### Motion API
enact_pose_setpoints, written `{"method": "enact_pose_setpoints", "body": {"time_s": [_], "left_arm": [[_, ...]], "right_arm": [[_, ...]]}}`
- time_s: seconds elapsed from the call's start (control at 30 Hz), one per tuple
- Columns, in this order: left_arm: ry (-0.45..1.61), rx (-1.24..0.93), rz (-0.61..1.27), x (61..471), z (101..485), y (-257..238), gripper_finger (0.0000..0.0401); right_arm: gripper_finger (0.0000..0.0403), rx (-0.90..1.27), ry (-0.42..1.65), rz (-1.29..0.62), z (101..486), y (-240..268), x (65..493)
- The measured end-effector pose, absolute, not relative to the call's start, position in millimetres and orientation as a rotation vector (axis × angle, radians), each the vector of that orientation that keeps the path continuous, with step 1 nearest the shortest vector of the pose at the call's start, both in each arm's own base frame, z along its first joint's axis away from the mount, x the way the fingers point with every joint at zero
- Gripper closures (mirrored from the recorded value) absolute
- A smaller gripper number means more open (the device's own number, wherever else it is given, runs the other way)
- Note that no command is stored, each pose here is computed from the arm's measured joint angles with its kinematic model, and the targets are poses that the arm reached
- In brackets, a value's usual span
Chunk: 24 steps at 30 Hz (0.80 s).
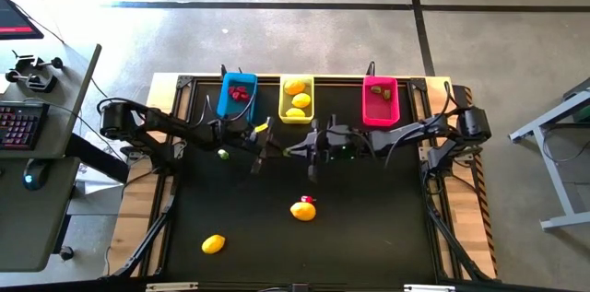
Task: Sort produce into baskets
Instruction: Put the green bell pepper into the pink bin
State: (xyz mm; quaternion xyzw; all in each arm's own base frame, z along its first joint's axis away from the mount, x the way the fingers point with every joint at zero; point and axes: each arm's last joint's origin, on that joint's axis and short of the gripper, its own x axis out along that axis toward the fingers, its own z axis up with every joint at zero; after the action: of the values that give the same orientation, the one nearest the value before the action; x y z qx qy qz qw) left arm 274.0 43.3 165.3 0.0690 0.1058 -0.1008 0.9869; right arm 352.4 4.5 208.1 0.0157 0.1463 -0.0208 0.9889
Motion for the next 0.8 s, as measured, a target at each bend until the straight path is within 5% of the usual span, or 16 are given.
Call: {"method": "enact_pose_setpoints", "body": {"time_s": [0.43,0.8], "left_arm": [[0.228,0.124,-0.116,274,165,46,0.0264],[0.242,0.120,-0.121,274,164,46,0.0265]], "right_arm": [[0.0395,-0.045,0.280,-0.157,238,-7,334],[0.0396,-0.068,0.494,-0.645,271,-54,270]]}}
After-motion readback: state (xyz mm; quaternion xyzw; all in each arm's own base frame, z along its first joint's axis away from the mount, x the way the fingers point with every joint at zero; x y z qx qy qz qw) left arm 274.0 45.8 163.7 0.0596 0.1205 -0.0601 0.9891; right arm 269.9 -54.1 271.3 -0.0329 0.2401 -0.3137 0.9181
